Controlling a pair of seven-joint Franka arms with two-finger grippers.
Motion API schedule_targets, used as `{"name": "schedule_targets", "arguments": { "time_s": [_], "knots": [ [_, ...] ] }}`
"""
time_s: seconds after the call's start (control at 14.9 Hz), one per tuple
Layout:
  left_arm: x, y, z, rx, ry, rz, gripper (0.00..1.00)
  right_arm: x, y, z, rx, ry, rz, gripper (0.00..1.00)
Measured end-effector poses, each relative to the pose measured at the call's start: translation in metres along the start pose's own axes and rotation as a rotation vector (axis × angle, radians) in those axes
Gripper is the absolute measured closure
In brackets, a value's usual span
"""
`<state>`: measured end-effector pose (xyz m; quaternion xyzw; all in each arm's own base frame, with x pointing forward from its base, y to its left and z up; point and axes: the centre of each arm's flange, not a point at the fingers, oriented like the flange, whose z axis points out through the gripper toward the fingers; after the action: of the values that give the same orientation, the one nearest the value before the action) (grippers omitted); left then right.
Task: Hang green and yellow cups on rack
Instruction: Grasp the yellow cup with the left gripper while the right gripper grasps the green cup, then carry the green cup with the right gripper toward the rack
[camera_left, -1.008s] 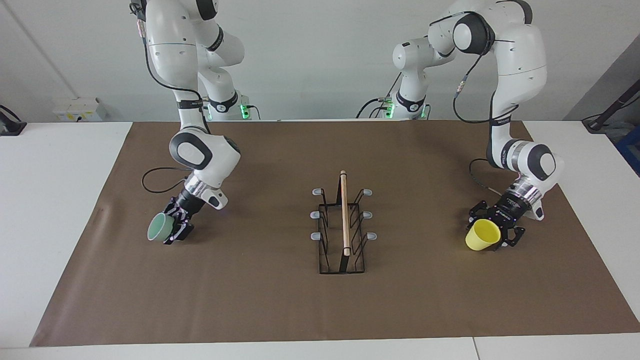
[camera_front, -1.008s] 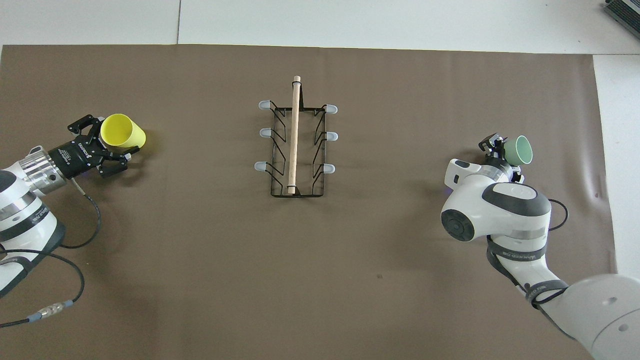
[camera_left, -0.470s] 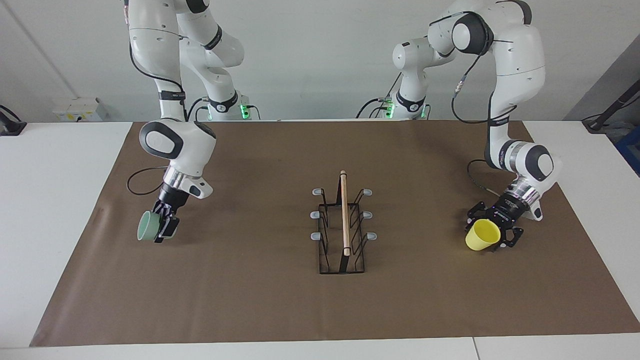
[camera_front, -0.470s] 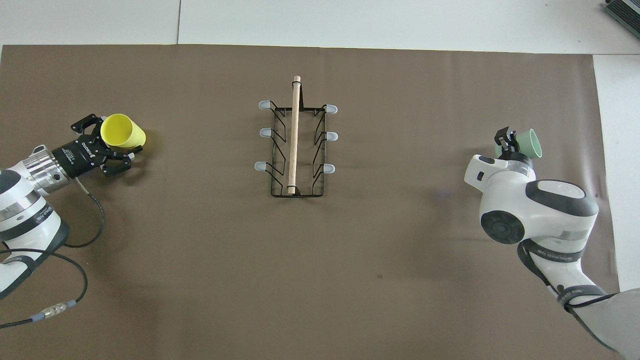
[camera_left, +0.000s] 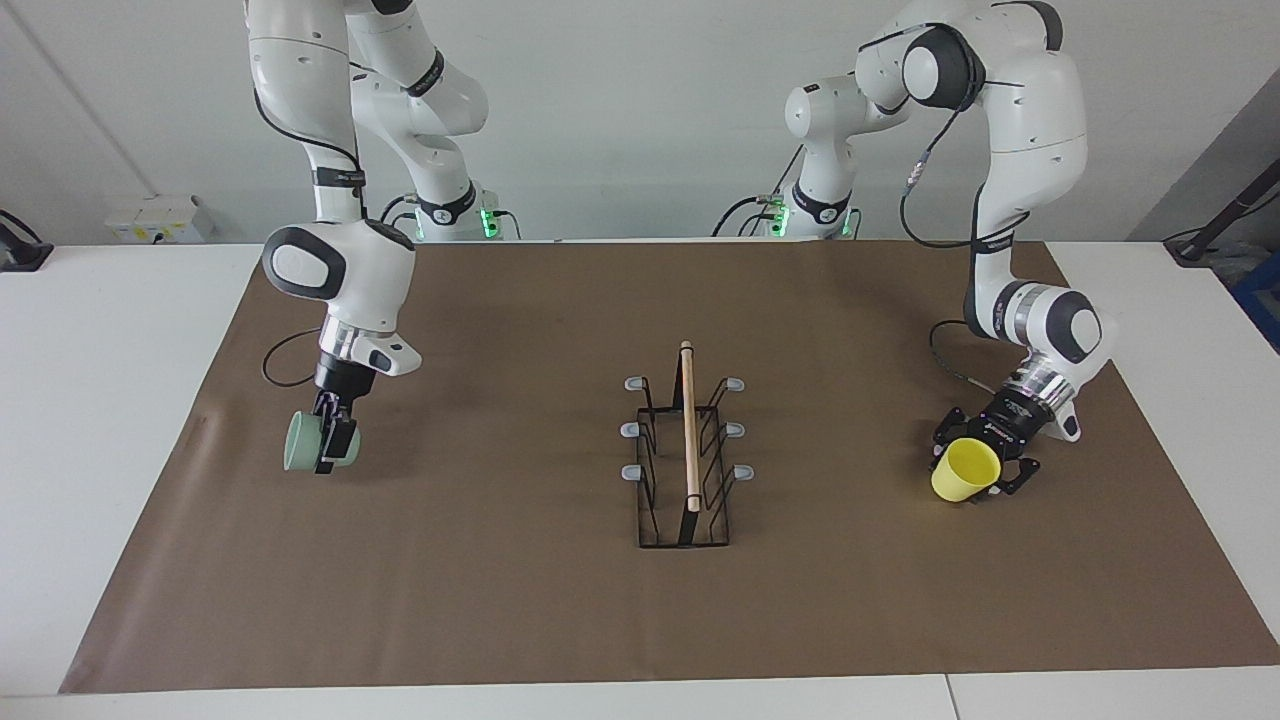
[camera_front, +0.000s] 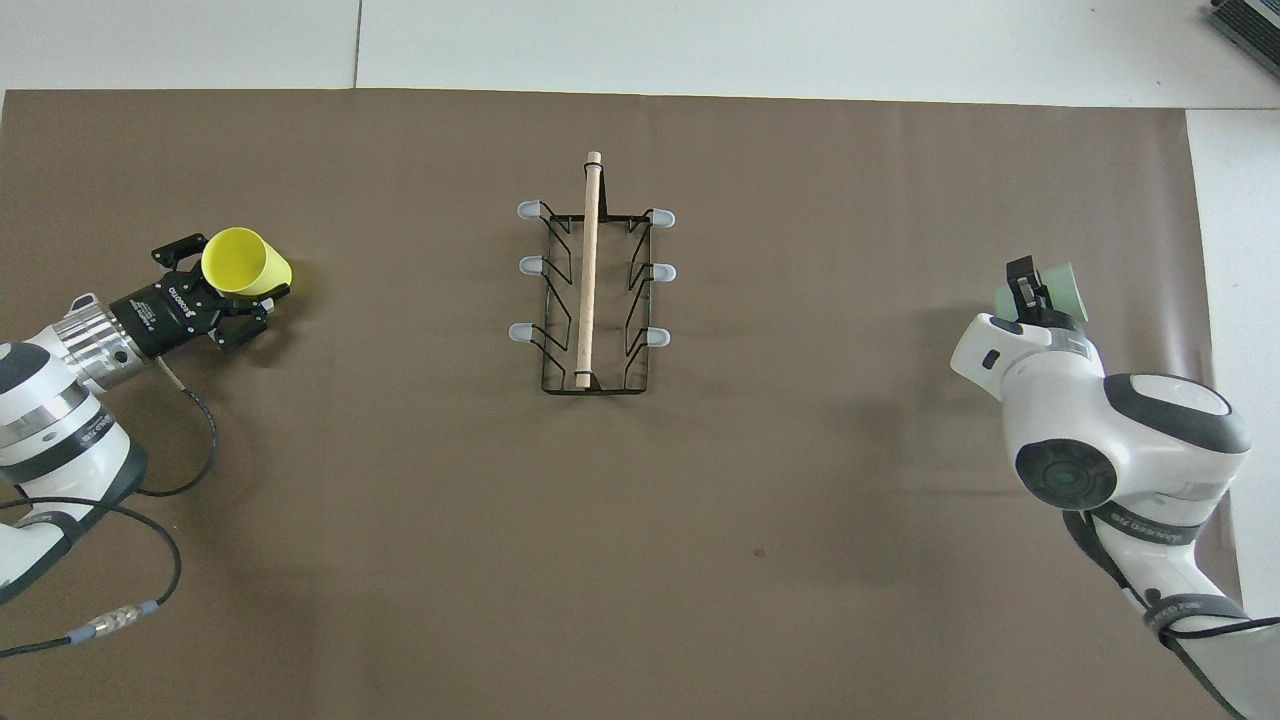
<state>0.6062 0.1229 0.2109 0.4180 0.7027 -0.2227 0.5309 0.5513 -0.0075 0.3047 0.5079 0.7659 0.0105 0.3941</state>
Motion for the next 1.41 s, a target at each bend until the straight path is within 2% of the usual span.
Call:
{"name": "schedule_targets", "arguments": {
  "time_s": [0.27, 0.54, 0.67, 0.81, 1.07, 1.41],
  "knots": [
    [0.0, 0.0, -0.001, -0.003, -0.002, 0.042, 0.3, 0.011, 0.017, -0.01, -0.007, 0.033, 0.069, 0.35],
    [-0.026, 0.019, -0.014, 0.065, 0.053, 0.171, 0.3, 0.023, 0.041, -0.024, 0.001, 0.014, 0.072, 0.35],
    [-0.044, 0.03, -0.024, 0.11, 0.098, 0.246, 0.3, 0.023, 0.06, -0.03, 0.07, -0.005, 0.053, 0.35],
    [-0.06, 0.039, -0.032, 0.164, 0.158, 0.311, 0.3, 0.018, 0.09, -0.044, 0.169, 0.003, 0.052, 0.35],
    [-0.1, 0.071, -0.048, 0.257, 0.299, 0.45, 0.3, 0.005, 0.136, -0.076, 0.278, 0.114, 0.129, 0.35],
    [-0.139, 0.091, -0.055, 0.396, 0.455, 0.641, 0.3, 0.001, 0.148, -0.099, 0.334, 0.244, 0.278, 0.35]
  ]
}}
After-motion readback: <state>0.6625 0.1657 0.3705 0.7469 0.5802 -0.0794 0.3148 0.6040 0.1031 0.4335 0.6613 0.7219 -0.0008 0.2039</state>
